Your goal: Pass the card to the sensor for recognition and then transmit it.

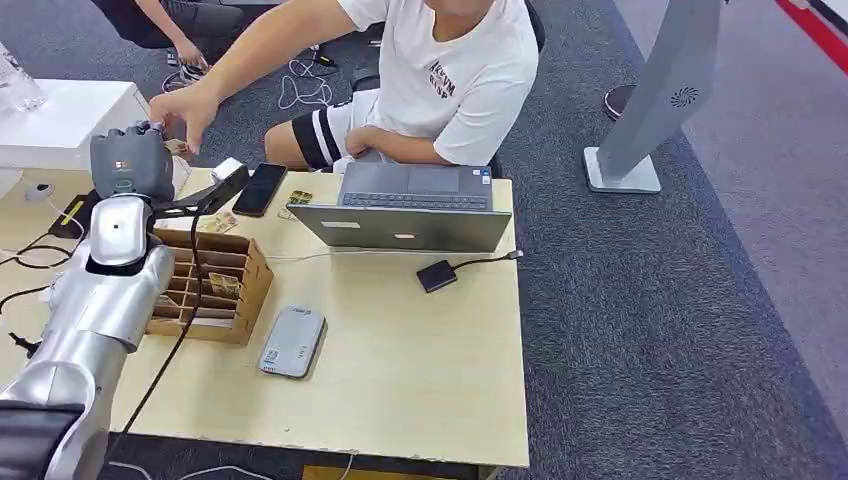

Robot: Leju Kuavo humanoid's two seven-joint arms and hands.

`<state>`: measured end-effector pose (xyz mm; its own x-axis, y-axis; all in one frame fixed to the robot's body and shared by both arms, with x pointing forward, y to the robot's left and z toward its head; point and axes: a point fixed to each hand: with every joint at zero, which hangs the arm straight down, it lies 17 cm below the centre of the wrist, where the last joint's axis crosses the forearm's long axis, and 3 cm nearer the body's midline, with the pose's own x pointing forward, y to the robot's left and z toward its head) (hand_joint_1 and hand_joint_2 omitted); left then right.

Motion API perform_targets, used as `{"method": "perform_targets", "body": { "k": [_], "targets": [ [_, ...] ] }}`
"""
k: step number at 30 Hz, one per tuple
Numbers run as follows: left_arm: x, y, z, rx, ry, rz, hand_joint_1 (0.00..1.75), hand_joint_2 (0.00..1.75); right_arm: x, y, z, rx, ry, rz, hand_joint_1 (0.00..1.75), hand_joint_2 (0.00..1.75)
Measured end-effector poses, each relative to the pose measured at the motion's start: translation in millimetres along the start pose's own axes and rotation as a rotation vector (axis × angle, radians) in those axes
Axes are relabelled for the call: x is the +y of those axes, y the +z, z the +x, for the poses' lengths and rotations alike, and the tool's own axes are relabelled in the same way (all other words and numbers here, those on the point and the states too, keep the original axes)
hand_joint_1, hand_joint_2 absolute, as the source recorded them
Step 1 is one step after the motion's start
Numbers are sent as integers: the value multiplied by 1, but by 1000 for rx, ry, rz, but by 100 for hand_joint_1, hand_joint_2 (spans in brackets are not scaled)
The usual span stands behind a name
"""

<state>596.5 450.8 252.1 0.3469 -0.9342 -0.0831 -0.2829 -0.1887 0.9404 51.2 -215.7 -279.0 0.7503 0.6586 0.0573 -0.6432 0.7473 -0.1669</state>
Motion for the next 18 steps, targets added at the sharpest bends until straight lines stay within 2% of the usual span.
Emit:
{"method": "perform_targets", "body": {
  "k": [1,2,18],
  "targets": [
    [-2,0,-1,2,1,-4,175,175,0,0,-1,2,0,1,0,175],
    [-3,1,-1,2,2,-8,0,175,0,0,-1,2,0,1,0,175],
    [-9,10,-6,7,27,39,0,175,-4,-1,0,-14,12,-14,0,175]
  ]
}}
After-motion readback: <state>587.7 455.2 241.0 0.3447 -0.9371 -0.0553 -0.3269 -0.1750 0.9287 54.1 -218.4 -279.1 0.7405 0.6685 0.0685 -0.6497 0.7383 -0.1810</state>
